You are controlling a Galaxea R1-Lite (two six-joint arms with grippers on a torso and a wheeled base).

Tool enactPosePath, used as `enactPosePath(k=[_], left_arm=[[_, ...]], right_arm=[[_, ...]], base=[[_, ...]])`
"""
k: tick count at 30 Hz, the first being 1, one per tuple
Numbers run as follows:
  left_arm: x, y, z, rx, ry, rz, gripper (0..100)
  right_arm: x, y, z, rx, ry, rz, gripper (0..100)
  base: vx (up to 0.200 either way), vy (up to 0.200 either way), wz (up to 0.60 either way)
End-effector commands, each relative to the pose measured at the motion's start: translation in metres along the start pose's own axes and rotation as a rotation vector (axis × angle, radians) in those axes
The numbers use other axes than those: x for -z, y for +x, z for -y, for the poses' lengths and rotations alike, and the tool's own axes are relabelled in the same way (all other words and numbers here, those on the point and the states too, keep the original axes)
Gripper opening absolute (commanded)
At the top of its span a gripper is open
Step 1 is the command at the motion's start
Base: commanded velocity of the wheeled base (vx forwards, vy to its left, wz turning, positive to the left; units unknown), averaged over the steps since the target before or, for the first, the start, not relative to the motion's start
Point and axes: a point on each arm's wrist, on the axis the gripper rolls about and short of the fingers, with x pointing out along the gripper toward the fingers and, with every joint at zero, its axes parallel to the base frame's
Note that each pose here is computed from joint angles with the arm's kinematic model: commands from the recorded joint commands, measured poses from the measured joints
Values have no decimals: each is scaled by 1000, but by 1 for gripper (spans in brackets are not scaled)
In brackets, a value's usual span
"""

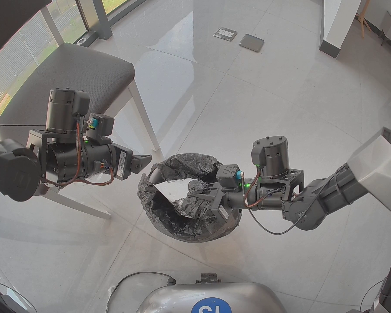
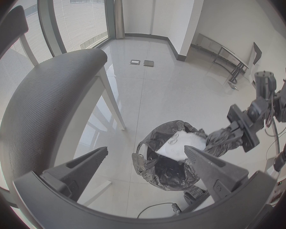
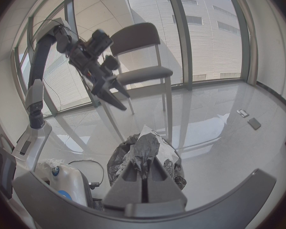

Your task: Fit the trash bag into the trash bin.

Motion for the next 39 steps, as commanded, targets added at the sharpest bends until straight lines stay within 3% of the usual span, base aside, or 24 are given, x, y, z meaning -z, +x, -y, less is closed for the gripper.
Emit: enactPosePath(k=[1, 3, 4, 23, 32, 39], left_arm=[[-1, 0, 0, 0, 1, 3, 100], [-2, 0, 0, 0, -1, 5, 100], [-2, 0, 0, 0, -1, 5, 100], [-1, 0, 1, 3, 0, 12, 100], [6, 0, 3, 27, 2, 15, 100], [7, 0, 3, 30, 2, 15, 100]], right_arm=[[22, 18, 2, -16, 22, -44, 0], [27, 19, 4, -15, 26, -55, 0], [28, 20, 4, -14, 27, -56, 100], [16, 6, 6, 1, 22, -36, 100], [44, -1, -14, -58, 73, -150, 100], [53, 10, -13, -66, 81, -167, 100]], base=[[0, 0, 0], [0, 0, 0], [0, 0, 0], [0, 0, 0], [0, 0, 0], [0, 0, 0]])
